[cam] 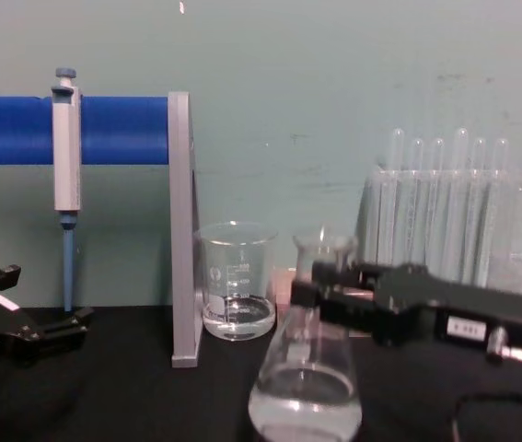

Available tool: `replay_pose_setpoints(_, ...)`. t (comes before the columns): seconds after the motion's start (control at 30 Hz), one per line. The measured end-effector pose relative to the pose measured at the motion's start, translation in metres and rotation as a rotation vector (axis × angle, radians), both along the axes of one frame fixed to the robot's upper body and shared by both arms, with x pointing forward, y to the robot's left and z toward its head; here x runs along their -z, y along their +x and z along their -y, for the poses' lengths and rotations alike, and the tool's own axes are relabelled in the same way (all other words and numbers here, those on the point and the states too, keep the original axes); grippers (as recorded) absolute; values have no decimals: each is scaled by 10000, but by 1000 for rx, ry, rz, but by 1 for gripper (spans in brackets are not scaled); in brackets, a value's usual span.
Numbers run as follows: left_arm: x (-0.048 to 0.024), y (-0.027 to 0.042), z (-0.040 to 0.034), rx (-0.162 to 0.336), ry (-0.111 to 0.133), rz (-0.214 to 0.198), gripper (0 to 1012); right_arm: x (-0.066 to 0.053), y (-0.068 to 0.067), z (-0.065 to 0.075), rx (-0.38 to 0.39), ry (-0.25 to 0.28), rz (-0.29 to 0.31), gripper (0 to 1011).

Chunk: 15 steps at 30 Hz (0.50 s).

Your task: Grasp the erlenmeyer flask with one hand, shake it three times, then place it back.

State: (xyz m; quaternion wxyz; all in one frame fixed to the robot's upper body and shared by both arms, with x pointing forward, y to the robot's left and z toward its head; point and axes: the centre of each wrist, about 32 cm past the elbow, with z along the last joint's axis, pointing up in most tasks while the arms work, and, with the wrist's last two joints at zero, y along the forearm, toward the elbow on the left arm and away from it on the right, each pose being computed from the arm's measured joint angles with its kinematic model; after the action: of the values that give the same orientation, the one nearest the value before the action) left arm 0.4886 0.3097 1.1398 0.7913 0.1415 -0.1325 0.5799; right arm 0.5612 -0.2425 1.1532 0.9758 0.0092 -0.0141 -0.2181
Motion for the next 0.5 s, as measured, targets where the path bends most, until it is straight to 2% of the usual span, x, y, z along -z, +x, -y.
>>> replay_pose_setpoints(0.17,0,0,0,0,0,0,1001,-186,-79,-33,62,31,44,465)
replay_pose_setpoints(0.33,0,0,0,0,0,0,1001,-312,-166,-60,122,49,72,465)
replay_pose_setpoints(0.5,0,0,0,0,0,0,1001,-372,-255,-54,188,51,83,465)
